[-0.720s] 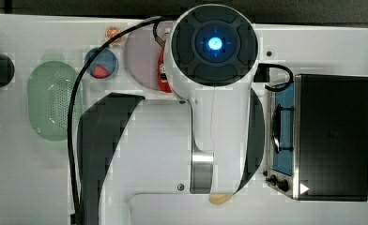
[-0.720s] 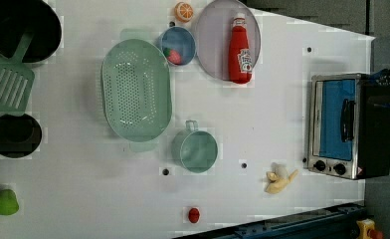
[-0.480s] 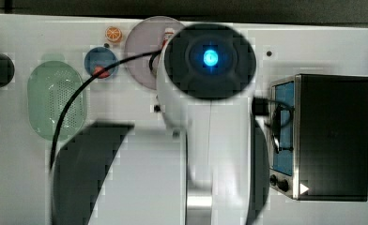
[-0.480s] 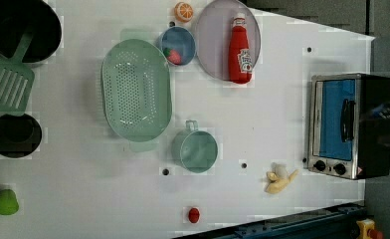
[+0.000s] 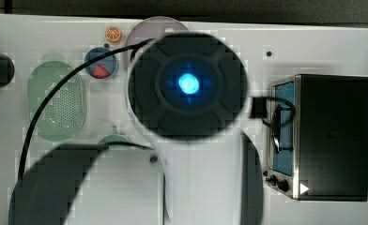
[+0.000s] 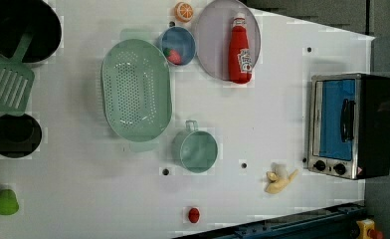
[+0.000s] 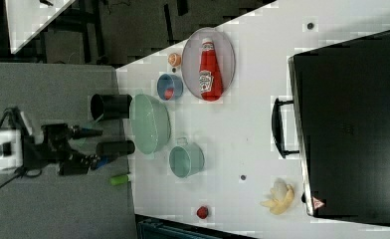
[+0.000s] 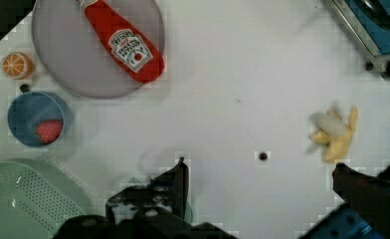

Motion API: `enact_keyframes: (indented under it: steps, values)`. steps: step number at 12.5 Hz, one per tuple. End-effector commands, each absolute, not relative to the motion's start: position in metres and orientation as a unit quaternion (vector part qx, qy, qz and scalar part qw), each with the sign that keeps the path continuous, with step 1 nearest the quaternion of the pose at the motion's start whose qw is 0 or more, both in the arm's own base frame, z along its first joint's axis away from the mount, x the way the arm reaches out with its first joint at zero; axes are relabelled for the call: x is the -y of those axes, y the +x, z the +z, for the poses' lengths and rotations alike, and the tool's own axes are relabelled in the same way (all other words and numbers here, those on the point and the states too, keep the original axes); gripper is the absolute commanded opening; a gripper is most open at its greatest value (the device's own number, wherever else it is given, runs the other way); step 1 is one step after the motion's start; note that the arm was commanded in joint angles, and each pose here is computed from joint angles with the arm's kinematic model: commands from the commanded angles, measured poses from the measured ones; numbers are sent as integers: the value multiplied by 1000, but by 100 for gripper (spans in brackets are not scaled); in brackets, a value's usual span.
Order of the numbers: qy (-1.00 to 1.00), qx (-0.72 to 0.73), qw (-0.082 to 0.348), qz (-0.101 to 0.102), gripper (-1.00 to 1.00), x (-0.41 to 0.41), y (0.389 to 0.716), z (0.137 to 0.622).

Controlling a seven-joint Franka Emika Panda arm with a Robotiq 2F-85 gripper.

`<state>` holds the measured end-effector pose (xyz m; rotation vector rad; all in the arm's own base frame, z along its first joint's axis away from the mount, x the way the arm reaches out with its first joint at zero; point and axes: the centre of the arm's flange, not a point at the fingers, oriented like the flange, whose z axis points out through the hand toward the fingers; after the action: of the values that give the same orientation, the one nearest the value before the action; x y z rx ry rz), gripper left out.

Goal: Pick ketchup from plate and place it on table.

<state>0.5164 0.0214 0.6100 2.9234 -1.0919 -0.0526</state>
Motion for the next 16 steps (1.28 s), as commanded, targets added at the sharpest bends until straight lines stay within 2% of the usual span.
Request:
enact_keyframes:
  steps: [1, 5, 9, 11, 14, 16]
  values:
    - [959, 275, 16, -70, 100, -24, 556, 525]
    - [983, 157, 4, -95, 100, -39, 595, 438]
    - [990, 104, 4, -90, 100, -49, 624, 356]
    - [994, 82, 14, -70, 100, -56, 639, 318]
    - [999, 43, 13, -26, 100, -65, 657, 268]
    - [1000, 6, 17, -5, 100, -70, 664, 238]
